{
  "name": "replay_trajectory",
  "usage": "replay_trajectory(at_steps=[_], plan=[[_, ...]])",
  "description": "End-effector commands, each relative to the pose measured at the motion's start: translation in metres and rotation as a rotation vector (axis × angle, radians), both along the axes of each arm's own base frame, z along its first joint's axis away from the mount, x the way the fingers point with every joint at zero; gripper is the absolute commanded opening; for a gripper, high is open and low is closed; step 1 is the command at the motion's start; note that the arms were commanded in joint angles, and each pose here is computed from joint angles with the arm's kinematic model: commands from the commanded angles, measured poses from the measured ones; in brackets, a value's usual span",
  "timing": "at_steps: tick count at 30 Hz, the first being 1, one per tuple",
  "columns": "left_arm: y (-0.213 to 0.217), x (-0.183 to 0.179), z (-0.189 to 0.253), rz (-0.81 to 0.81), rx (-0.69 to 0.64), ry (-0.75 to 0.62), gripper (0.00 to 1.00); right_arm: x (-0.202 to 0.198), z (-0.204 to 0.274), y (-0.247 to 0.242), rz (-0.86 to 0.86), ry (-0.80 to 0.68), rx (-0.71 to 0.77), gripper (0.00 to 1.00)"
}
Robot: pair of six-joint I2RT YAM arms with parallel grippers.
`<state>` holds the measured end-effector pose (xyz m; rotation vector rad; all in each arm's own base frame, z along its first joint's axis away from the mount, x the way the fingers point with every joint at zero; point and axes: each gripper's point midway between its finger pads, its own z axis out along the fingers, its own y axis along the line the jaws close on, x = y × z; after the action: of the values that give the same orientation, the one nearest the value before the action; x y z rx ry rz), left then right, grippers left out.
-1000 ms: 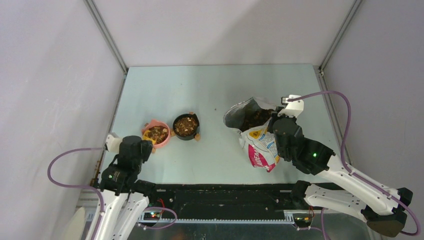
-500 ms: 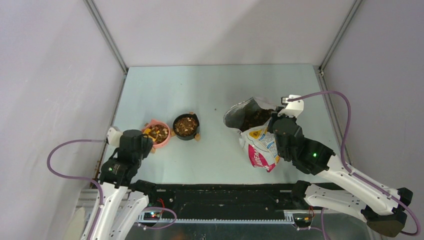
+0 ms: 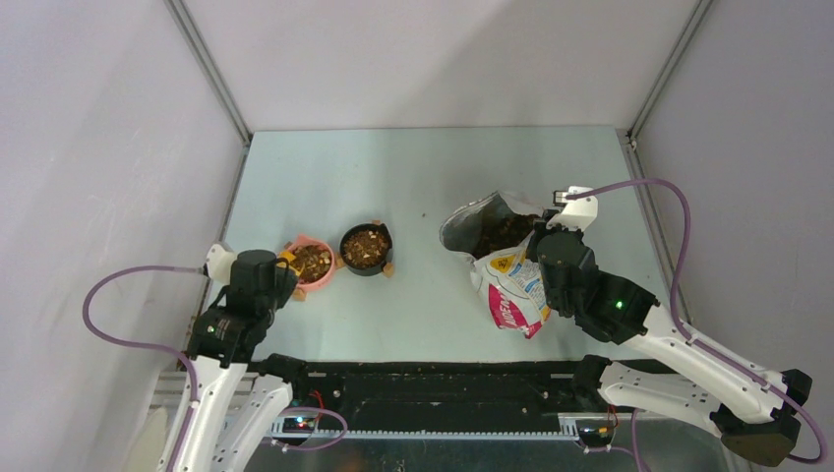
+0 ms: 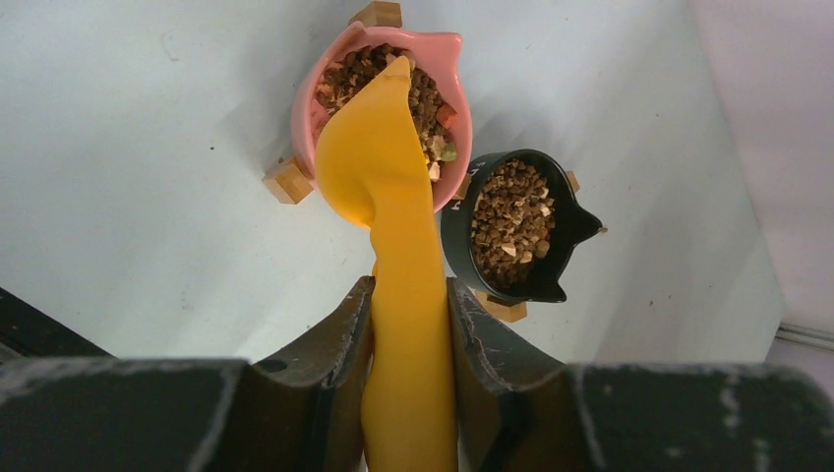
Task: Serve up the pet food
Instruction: Pour the pet food into the pet food bowl.
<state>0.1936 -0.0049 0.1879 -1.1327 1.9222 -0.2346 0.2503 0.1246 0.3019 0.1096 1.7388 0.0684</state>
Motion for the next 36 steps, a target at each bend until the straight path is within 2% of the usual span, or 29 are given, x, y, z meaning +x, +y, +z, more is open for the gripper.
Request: replay_trajectory(at_steps=[1,18,36], plan=[[0.010,0.002,0.017,0.012,0.062,-0.017,0.00,0.004,0.042,-0.001,-0.036,-0.113,0.155,0.00],[0.003,0.009,0.015,-0.089,0.127,0.064,0.00,0.005,0.041,0.001,-0.030,-0.109,0.147,0.00],[-0.019,0.036,0.015,-0.235,0.143,0.126,0.00,0.007,0.040,-0.001,-0.044,-0.108,0.134,0.00]])
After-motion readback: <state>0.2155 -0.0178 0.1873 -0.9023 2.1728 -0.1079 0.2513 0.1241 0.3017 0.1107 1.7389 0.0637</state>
